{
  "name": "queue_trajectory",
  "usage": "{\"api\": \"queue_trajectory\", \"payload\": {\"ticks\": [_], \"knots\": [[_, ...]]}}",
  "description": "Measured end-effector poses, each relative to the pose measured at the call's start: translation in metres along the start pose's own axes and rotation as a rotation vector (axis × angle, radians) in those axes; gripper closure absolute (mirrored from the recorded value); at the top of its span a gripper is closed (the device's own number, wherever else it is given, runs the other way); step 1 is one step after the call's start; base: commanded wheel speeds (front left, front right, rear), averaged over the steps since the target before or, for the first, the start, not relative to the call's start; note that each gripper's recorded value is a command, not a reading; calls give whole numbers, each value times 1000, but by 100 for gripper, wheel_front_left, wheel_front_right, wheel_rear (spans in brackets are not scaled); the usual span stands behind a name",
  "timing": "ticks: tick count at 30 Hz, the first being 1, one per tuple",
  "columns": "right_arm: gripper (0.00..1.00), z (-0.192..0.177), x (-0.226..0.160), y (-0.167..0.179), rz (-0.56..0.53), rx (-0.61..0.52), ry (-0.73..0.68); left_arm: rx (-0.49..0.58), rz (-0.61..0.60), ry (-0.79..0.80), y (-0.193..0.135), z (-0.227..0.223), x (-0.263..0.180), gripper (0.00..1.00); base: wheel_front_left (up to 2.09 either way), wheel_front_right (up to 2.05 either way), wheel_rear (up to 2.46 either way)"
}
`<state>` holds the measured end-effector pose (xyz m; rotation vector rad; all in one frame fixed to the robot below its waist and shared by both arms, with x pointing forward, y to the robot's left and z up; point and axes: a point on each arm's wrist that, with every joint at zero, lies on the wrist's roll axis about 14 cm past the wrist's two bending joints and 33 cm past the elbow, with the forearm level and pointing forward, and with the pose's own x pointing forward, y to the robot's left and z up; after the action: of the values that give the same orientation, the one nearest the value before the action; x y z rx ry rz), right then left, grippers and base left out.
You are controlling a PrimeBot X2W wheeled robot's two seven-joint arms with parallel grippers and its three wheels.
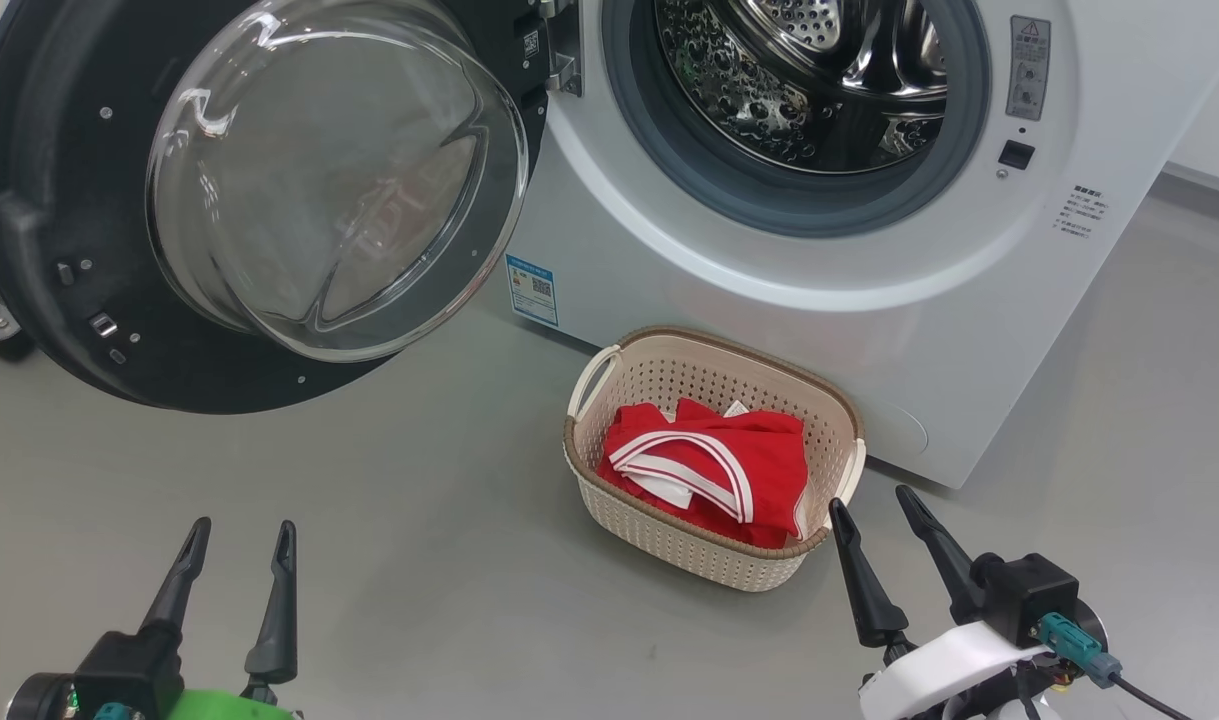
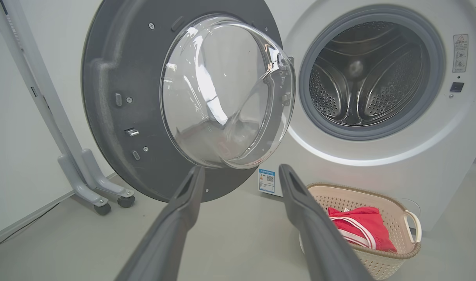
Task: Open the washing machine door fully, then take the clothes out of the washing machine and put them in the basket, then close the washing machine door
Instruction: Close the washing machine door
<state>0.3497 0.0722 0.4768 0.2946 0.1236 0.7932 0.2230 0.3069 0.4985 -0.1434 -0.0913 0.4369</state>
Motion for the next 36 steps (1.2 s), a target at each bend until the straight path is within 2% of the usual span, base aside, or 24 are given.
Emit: {"api": "queue_trajectory", "payload": {"ticks": [3, 4, 5, 6, 8, 15, 24, 28, 36], "knots": [[0, 0, 0, 0, -1, 1, -1, 0, 0, 0, 0, 0, 0, 0, 0, 0, 0], [0, 0, 0, 0, -1, 1, -1, 0, -1, 0, 0, 0, 0, 5, 0, 0, 0], [0, 0, 0, 0, -1, 1, -1, 0, -1, 0, 0, 0, 0, 23, 0, 0, 0], [0, 0, 0, 0, -2, 1, -1, 0, -1, 0, 0, 0, 0, 53, 0, 0, 0], [0, 0, 0, -1, -3, 1, -1, 0, -3, 2, -1, 0, 0, 100, 0, 0, 0], [0, -1, 0, -2, -7, 4, 1, 1, 0, 4, 0, -1, 1, 100, 0, 0, 0], [0, -7, 4, 2, 18, 8, 17, 49, 58, -31, 25, 16, 5, 100, 0, 0, 0], [0, -14, 9, 2, 33, 8, 30, 126, 81, -85, 44, 42, 19, 100, 0, 0, 0], [0, -21, 18, -16, 21, -1, 43, 178, 164, -215, 85, 98, 50, 100, 0, 0, 0]]}}
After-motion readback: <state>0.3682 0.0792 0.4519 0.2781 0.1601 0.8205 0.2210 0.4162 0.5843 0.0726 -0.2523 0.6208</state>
